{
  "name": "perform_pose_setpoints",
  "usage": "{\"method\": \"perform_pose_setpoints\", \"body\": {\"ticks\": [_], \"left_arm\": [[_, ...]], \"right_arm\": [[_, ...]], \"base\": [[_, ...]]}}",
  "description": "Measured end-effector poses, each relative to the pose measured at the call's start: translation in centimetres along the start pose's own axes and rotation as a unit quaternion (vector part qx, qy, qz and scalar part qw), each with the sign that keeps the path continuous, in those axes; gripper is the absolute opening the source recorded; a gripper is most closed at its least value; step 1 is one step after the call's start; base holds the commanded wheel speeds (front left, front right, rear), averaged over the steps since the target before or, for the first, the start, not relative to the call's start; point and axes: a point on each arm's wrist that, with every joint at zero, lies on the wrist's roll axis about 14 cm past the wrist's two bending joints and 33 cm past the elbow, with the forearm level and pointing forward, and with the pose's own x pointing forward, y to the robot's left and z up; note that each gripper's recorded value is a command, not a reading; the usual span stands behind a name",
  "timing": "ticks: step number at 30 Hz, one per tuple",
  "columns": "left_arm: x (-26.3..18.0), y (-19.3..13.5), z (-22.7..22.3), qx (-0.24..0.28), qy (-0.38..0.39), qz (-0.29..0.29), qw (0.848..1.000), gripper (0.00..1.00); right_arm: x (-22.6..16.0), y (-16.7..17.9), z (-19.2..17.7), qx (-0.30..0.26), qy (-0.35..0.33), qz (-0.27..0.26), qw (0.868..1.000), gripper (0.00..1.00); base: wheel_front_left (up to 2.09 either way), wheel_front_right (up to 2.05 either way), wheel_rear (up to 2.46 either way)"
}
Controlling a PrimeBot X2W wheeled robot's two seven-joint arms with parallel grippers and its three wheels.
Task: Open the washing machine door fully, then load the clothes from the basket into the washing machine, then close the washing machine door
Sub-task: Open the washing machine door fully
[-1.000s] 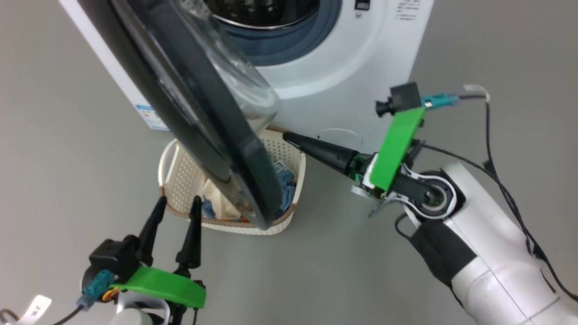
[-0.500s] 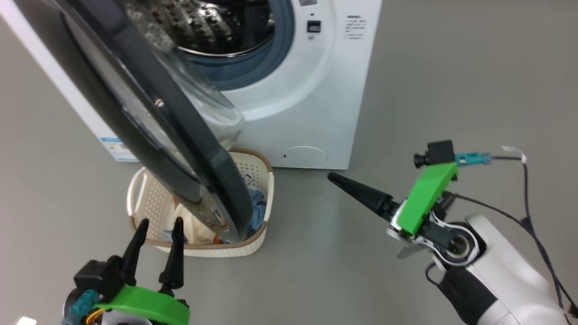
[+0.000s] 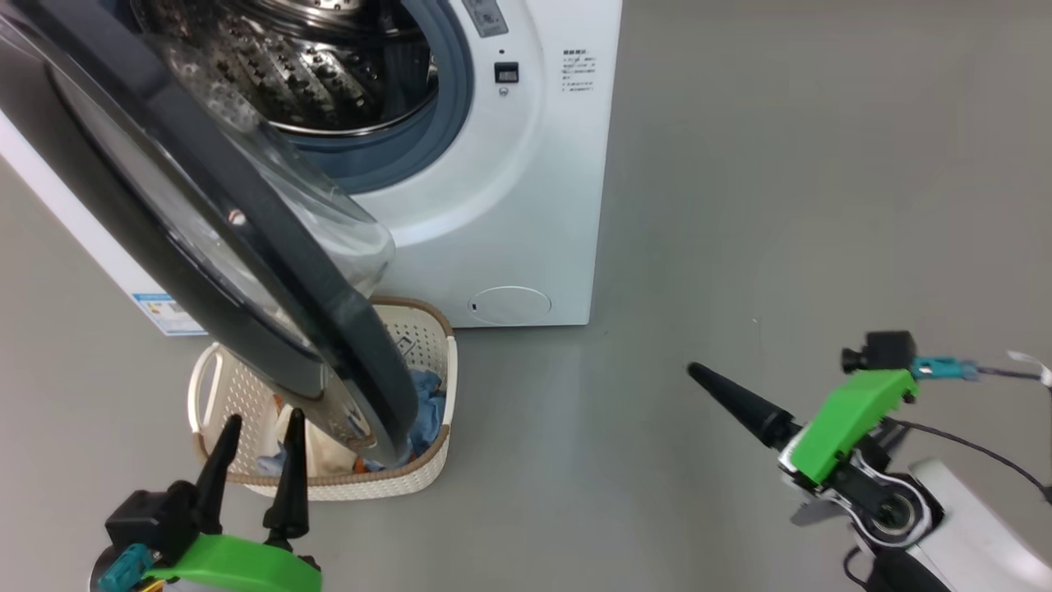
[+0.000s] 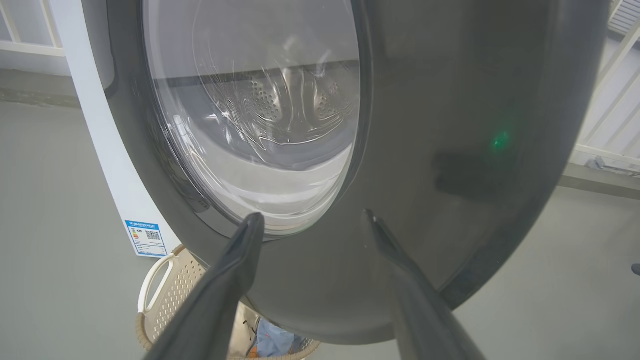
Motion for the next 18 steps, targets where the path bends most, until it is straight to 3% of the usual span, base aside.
{"method": "perform_pose_setpoints", "body": {"ticks": [9, 18], "left_arm": [[-0.3, 0.0, 0.0, -0.001, -0.001, 0.001, 1.000, 1.00], [-0.4, 0.0, 0.3, -0.002, -0.004, 0.001, 1.000, 1.00]], "right_arm": [[-2.9, -3.8, 1.1, -0.026, -0.056, -0.055, 0.997, 1.00], [-4.8, -5.2, 1.7, -0.151, -0.124, -0.079, 0.977, 1.00]], "base": [[0.00, 0.00, 0.00], [0.00, 0.00, 0.00]]}}
